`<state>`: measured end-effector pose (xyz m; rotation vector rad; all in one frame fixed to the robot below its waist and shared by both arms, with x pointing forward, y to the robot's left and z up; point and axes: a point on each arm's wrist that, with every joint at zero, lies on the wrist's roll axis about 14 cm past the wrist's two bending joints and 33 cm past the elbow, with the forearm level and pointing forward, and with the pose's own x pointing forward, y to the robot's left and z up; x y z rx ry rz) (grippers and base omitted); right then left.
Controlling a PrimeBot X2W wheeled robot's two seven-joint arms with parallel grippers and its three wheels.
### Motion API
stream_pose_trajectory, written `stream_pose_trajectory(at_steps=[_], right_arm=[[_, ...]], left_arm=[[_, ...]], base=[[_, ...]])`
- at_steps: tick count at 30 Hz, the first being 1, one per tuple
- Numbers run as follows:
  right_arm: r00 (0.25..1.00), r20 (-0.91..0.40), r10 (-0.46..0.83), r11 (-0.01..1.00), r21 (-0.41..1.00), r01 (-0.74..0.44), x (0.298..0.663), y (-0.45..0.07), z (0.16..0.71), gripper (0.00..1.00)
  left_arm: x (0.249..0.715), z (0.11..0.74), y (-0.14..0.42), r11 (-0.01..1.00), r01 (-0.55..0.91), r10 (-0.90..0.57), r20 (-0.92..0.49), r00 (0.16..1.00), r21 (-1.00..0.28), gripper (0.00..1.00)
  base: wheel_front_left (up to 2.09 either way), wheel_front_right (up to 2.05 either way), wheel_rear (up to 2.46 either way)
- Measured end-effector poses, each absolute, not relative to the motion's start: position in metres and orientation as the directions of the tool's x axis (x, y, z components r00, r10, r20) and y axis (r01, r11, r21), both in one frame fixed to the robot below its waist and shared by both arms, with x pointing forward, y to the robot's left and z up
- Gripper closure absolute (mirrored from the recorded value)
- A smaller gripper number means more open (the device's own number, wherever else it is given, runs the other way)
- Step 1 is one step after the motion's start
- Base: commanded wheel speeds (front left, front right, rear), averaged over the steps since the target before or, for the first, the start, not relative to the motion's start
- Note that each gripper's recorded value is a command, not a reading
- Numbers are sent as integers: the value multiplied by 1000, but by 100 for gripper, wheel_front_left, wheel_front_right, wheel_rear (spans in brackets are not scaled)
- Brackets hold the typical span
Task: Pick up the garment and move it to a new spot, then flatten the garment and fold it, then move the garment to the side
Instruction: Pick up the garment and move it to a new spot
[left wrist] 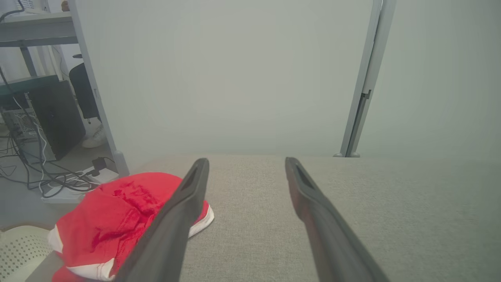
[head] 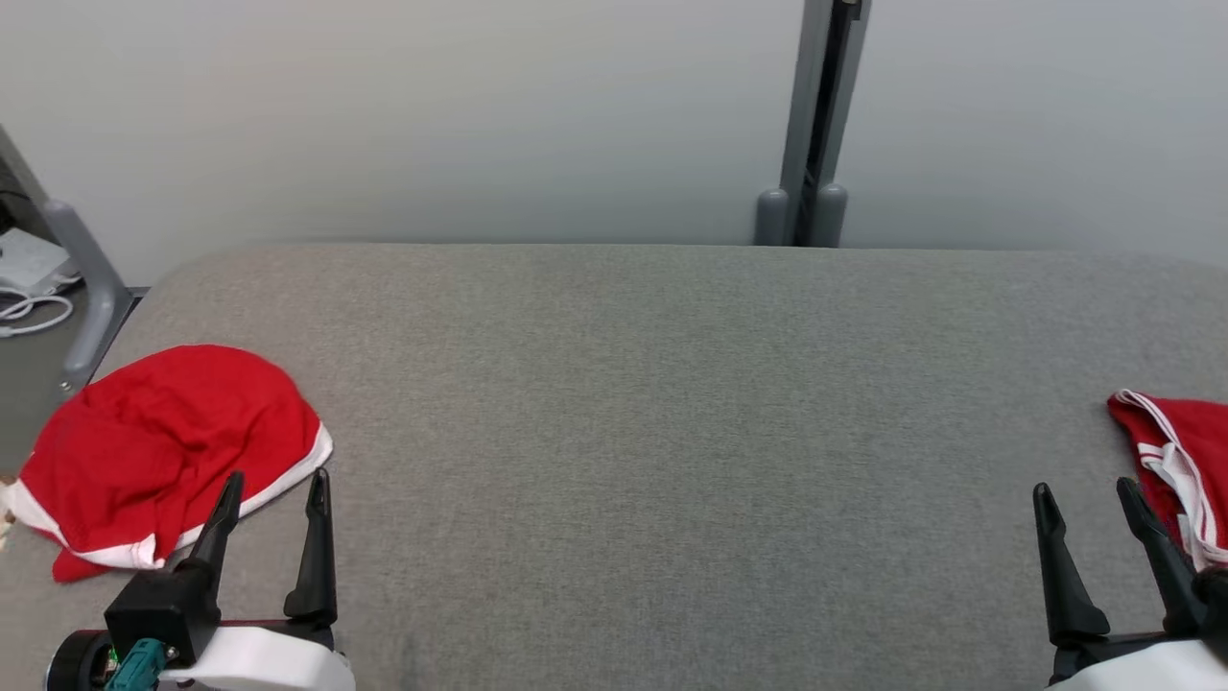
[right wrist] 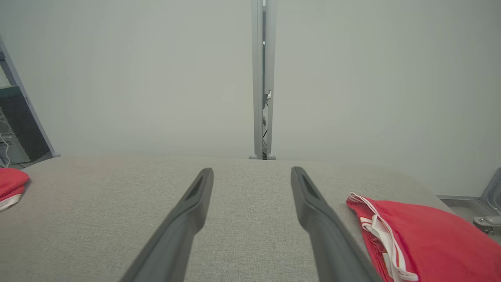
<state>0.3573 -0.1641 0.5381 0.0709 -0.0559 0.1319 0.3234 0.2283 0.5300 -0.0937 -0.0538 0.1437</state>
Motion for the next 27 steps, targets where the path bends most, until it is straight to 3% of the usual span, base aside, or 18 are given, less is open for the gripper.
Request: stream_pose_trajectory(at_steps=[14,27], right_arm=[[901,59,429,897,87,-433,391,-54,538,0],[863,37,505,857,100,-506,399,-24,530,0]], left_arm=[[271,539,308,911,-395,407,105,908,-113,0],[253,540,333,868,-482,494,112,862,-119,0]], base=[[0,0,0],[0,0,0]])
